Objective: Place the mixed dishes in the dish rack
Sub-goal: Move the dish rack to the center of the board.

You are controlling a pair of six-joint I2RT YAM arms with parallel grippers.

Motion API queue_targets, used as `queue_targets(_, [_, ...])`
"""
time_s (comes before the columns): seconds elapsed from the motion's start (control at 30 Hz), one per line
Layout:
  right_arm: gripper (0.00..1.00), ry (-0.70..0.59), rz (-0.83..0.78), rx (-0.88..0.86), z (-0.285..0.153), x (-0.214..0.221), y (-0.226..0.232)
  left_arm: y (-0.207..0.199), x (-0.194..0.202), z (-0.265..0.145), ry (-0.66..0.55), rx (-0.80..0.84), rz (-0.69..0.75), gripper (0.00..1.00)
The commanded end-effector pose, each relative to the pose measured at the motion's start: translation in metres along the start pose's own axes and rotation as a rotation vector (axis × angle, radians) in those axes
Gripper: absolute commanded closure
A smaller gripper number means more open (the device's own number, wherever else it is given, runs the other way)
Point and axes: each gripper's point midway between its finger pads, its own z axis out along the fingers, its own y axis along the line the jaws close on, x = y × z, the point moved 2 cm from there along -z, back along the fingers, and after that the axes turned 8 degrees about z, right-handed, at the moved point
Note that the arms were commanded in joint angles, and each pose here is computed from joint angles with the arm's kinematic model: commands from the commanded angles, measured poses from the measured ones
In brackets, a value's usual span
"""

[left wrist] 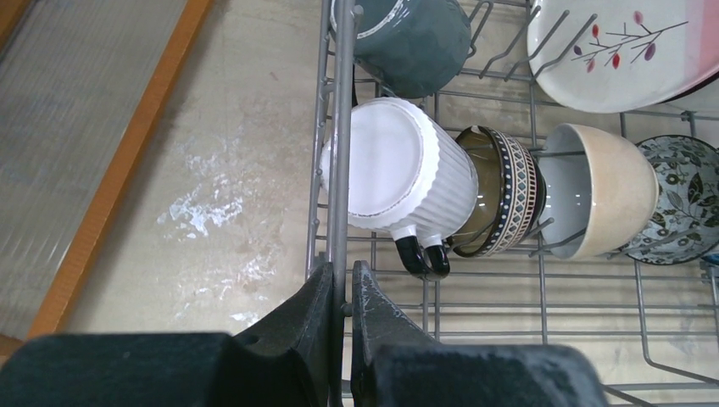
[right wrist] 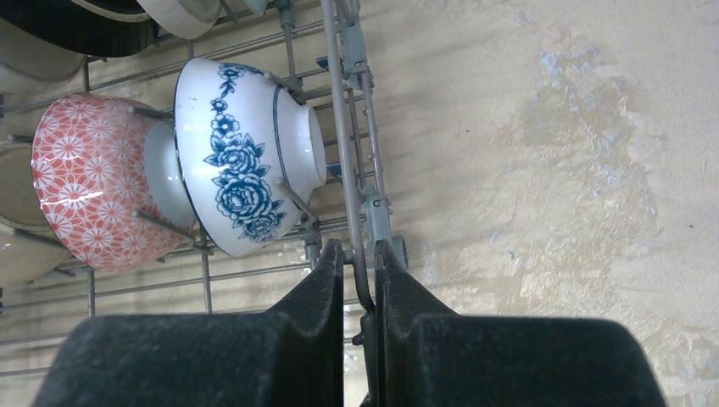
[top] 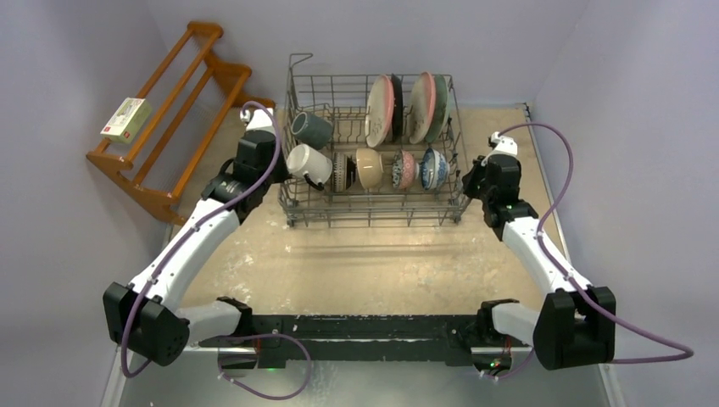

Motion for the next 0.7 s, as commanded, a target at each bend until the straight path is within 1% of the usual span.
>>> queue_targets(0.0, [1.00,-0.027,0.166,-0.089,-0.012,-0.006,0.024,-0.005,-0.008,-0.036,-0.040,0.078,-0.056,1.00])
queue_targets(0.2, [1.00,-0.016,0.211,-0.118,-0.028,0.003,0.024,-0.010,0.006,-0.050,-0.009,0.147,-0.073,1.00])
queue_targets(0.33, [1.00,-0.037,0.250,-0.125,-0.037,0.009,0.021,-0.016,0.012,-0.055,0.005,0.195,-0.094,1.00])
queue_targets(0.53, [1.00,-0.044,0.272,-0.127,-0.045,0.009,0.020,-0.013,0.008,-0.066,-0.010,0.199,-0.094,1.00])
queue_targets(0.67, [1.00,-0.054,0.293,-0.105,-0.043,0.007,0.018,-0.012,0.013,-0.065,-0.003,0.197,-0.085,1.00])
